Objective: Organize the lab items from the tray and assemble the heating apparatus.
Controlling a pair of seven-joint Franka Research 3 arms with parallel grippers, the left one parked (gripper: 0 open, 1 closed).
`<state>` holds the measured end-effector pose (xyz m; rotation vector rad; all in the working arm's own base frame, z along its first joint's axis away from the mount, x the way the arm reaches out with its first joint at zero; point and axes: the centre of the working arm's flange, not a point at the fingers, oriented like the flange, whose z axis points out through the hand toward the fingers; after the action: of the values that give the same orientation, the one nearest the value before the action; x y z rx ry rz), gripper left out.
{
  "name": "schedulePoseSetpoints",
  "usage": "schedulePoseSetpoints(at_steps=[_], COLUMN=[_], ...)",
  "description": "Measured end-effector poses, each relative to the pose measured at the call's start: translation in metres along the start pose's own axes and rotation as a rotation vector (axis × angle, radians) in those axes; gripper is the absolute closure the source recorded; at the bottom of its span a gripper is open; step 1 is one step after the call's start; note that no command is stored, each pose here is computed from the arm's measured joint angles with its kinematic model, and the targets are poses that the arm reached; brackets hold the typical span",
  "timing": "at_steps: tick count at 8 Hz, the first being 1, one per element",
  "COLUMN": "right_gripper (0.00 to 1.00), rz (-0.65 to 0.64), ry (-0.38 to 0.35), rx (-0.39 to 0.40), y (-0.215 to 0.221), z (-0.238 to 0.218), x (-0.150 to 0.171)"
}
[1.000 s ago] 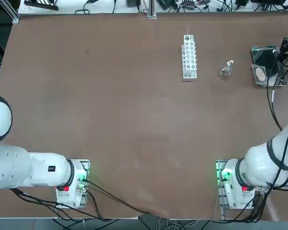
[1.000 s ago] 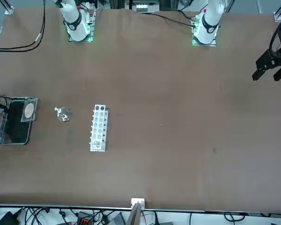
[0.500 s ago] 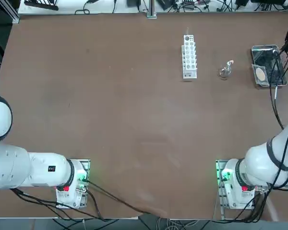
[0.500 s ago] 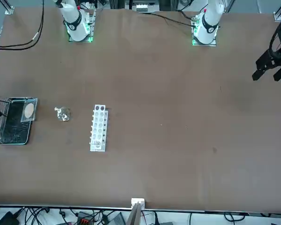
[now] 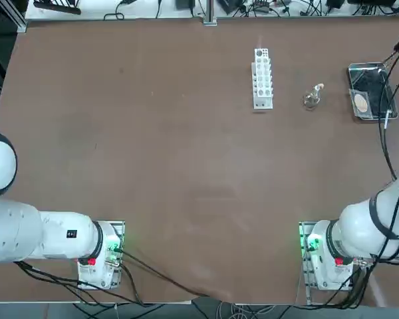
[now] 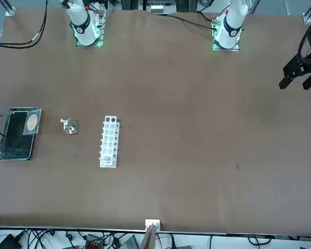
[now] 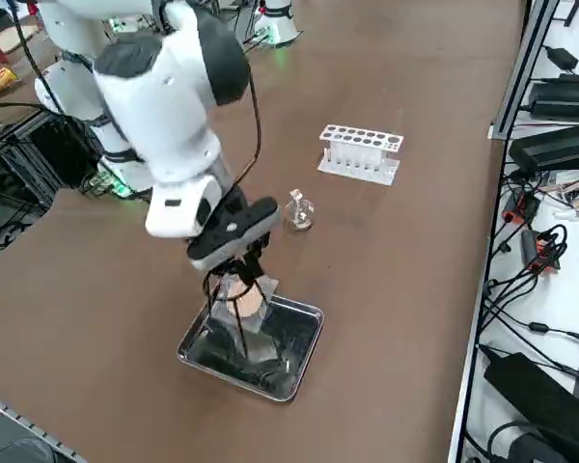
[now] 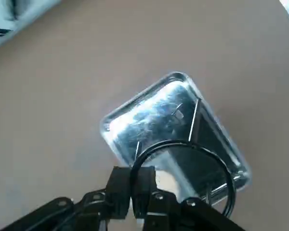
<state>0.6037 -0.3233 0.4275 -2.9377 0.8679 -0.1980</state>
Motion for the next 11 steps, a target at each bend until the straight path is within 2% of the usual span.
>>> schedulePoseSetpoints(at_steps=[3,7,8,11], right_gripper=[0.93,0.93,0.93,0.93], rz=[0.015,0.146,0.153,0.173], ry=[-0.034,-0.08,-0.09,-0.112], rx=[0.039,0.056,0.06,0.128], y=[-0.089,-0.199,-0.215,-0.214], z=[-0.028,-0.033,-0.034,-0.038], x=[-0.016,-0.057,-0.068,-0.1])
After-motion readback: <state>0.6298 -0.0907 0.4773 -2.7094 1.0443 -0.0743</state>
